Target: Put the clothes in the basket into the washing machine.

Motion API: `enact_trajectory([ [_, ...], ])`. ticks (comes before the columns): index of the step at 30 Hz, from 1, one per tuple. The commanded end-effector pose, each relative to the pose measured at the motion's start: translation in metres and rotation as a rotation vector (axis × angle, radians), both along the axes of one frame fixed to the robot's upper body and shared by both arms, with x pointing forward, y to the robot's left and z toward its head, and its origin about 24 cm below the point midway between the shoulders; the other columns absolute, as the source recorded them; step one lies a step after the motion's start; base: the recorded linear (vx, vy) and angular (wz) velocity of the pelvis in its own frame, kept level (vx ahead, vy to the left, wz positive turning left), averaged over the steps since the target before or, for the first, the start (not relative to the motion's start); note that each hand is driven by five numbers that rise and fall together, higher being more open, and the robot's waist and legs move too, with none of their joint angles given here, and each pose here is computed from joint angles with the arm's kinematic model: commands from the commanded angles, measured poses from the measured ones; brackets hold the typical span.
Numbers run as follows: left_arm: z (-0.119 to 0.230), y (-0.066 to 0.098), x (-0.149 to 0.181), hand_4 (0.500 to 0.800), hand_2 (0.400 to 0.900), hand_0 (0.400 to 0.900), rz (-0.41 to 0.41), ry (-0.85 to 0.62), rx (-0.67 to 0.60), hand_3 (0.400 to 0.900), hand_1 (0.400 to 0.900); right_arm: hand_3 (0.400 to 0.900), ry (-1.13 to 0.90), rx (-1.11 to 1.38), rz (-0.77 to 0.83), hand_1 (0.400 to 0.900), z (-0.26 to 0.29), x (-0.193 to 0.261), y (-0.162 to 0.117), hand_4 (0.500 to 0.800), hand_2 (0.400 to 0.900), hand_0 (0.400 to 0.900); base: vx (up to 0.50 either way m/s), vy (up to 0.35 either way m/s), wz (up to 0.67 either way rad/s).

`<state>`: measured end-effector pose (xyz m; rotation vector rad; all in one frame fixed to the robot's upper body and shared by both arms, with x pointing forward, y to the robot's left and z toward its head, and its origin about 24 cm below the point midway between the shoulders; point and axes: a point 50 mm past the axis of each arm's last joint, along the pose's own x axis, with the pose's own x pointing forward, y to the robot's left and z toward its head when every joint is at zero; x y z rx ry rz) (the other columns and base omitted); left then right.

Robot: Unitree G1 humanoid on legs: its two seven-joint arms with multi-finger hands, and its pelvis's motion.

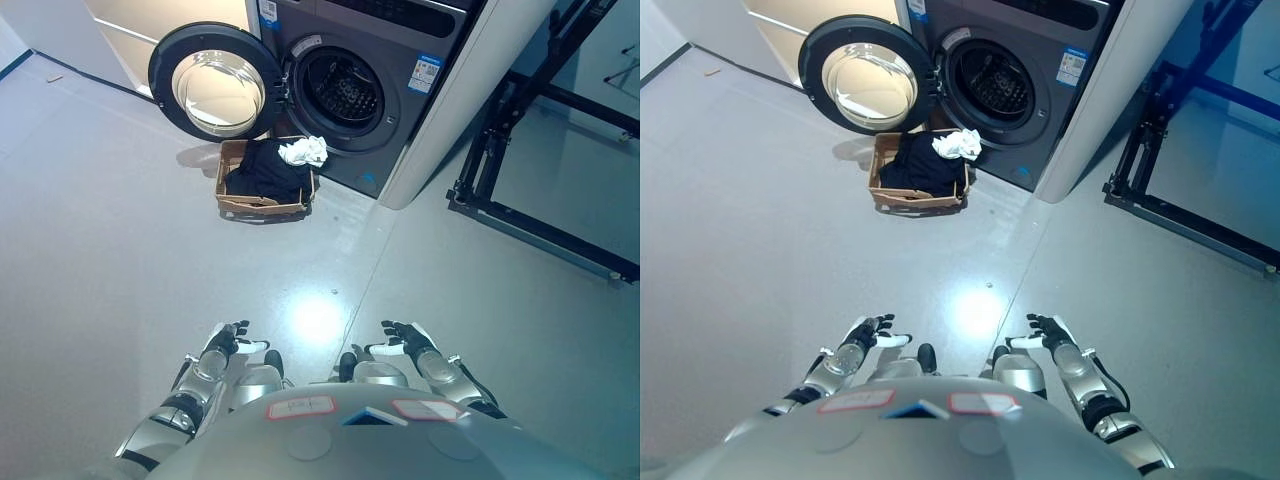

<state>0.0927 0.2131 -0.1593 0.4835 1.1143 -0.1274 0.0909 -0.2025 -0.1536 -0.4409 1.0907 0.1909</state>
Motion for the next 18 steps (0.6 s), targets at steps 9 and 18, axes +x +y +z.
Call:
enact_trajectory([
  [9,0.009,0.015,0.027,0.800,0.900,0.900,0.006,-0.071,0.065,0.900,0.900,0.900,-0.097,-0.018,0.026,0.900,0.009,0.027,-0.004,0.800,0.900,0.900,0.002,-0.023,0.01],
  [18,0.015,0.017,0.044,0.800,0.900,0.900,0.060,-0.137,0.074,0.900,0.900,0.900,-0.149,-0.040,-0.016,0.900,0.014,0.043,-0.014,0.800,0.900,0.900,0.010,-0.127,-0.02],
])
